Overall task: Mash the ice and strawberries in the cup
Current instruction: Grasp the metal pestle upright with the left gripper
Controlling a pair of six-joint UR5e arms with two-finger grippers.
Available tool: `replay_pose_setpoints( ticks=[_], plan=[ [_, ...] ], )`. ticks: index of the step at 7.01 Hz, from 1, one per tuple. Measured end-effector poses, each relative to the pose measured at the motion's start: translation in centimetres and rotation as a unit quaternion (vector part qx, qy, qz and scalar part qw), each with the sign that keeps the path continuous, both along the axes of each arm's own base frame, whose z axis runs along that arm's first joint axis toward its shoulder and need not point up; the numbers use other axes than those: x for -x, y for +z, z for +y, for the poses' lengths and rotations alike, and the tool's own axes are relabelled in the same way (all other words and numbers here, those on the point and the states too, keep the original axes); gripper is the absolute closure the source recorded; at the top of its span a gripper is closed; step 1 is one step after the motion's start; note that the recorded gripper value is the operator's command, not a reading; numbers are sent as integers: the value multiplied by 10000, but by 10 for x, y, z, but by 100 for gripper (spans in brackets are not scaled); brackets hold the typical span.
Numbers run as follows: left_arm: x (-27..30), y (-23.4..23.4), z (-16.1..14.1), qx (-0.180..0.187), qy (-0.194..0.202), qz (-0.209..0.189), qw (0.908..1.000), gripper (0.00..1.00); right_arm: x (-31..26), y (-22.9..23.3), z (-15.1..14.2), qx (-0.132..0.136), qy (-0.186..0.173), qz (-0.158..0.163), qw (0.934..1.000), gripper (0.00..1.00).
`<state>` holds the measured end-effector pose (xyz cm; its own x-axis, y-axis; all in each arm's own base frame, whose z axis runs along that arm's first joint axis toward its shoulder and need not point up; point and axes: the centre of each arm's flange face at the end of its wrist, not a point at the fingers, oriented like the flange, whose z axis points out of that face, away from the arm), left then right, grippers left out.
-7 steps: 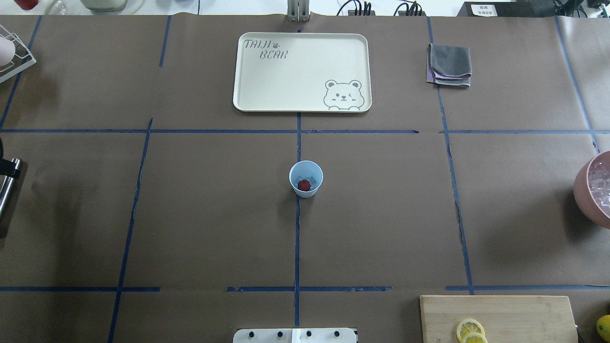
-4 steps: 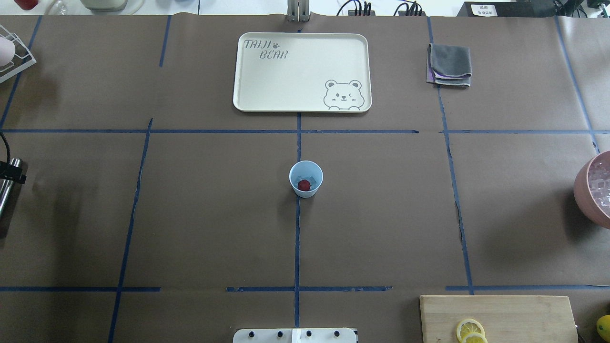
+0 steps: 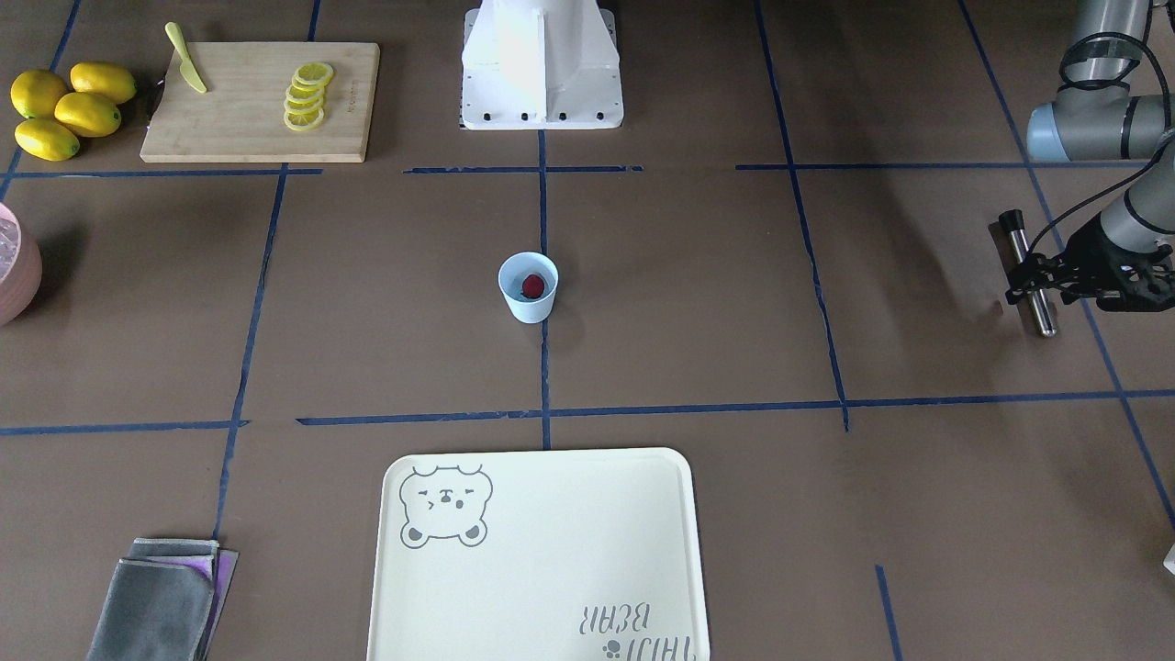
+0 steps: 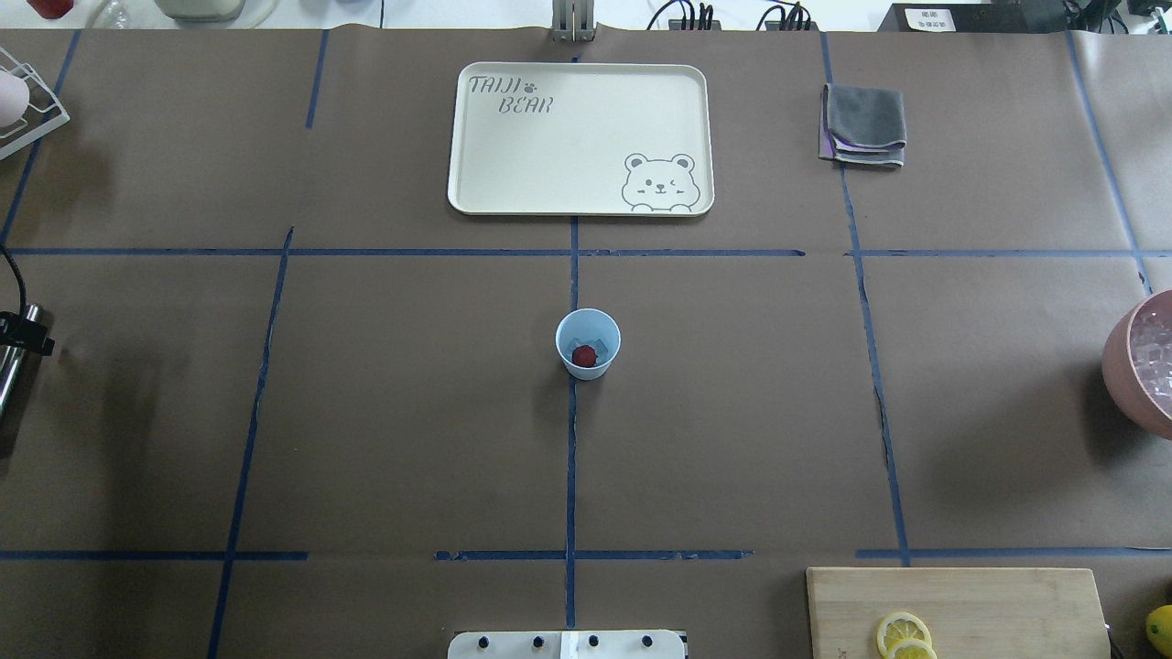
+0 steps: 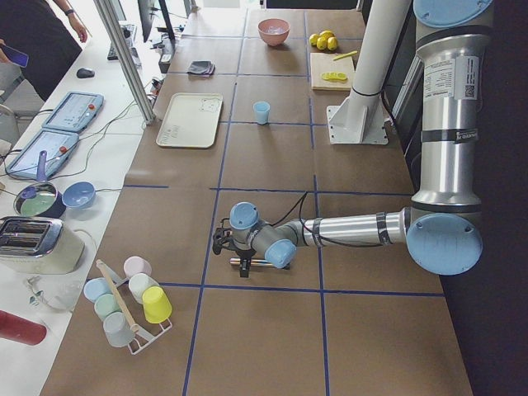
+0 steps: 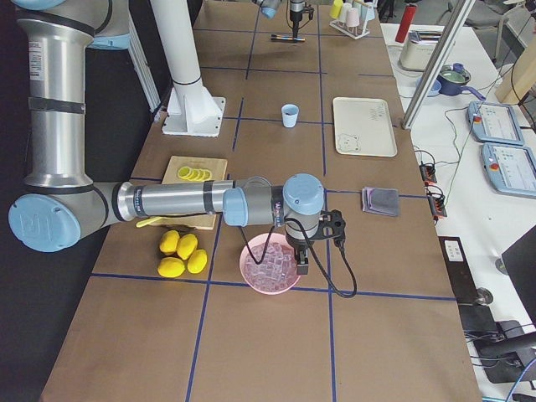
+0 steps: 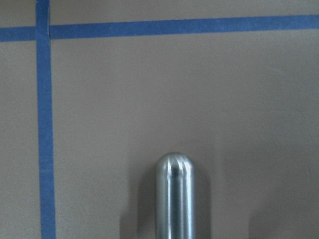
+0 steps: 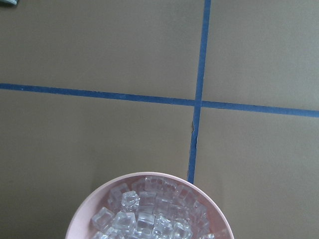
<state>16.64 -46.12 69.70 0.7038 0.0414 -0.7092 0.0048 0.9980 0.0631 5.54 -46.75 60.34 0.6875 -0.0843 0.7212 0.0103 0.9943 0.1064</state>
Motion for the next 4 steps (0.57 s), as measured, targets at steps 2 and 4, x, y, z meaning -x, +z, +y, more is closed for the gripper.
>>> replay_pose_setpoints(
  ticks=[2, 4],
  plan=[
    [1, 1, 1, 2, -7, -1, 10000, 61, 0, 0, 0, 0, 3, 0, 10000, 1],
    [2, 0, 0, -12, -11, 2, 10000, 83, 0, 0, 0, 0, 4, 0, 10000, 1]
  ],
)
